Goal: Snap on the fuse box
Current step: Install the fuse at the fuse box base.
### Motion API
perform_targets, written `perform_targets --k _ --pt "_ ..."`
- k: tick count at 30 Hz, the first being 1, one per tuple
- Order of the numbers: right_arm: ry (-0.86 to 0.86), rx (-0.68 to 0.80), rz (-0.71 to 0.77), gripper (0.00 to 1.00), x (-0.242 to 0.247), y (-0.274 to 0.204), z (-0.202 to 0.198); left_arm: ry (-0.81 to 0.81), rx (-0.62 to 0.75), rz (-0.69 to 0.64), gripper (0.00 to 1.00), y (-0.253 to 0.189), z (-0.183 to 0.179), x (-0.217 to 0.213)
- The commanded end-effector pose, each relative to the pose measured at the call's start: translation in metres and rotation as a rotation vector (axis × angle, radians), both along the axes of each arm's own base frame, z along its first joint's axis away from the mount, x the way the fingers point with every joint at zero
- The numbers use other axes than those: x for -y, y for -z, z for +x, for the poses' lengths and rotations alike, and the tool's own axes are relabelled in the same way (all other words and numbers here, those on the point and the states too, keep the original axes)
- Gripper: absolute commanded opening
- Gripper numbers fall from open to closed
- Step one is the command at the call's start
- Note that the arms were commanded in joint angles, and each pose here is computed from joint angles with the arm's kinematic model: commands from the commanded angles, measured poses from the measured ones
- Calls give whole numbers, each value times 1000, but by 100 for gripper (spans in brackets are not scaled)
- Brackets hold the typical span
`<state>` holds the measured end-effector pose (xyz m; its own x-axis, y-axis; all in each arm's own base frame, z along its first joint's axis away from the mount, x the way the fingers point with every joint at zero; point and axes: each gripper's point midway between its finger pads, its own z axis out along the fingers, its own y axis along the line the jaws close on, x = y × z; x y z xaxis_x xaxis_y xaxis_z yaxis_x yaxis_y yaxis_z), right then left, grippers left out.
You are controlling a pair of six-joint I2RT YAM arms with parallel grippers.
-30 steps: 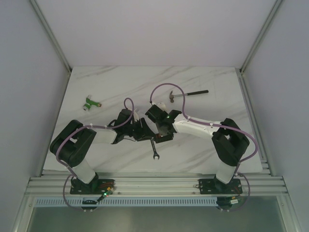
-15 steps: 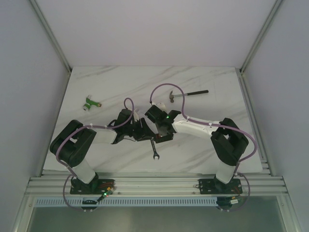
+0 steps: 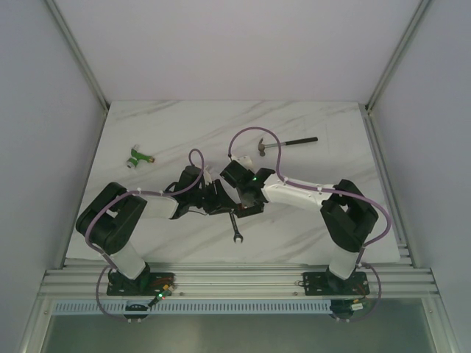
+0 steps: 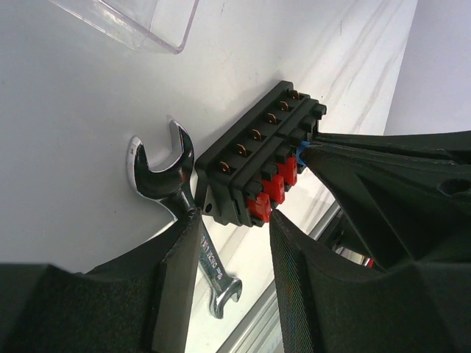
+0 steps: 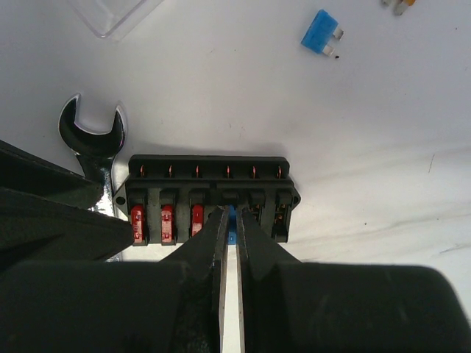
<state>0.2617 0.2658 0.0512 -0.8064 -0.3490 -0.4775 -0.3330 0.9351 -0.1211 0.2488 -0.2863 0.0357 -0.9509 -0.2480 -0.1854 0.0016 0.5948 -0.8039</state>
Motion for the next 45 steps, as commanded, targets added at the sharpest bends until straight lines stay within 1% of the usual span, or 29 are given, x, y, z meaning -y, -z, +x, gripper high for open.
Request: perform_targets --k 1,15,20,23,31,45 --pt "1 -66 -33 0 1 29 -14 8 -10 -6 50 -1 -1 4" --pt "2 -199 -131 0 24 77 -41 2 -16 -2 50 1 -3 2" --pt "9 -218 -155 0 38 82 -52 -3 -19 1 49 2 -5 0" --pt "10 -195 -124 0 36 70 -51 -6 -14 5 49 1 -5 -1" --pt "14 -98 -20 0 14 29 -28 -11 -15 9 49 0 -6 -3" --pt "19 -36 56 12 4 -7 -11 -9 -11 4 50 -2 -5 -2"
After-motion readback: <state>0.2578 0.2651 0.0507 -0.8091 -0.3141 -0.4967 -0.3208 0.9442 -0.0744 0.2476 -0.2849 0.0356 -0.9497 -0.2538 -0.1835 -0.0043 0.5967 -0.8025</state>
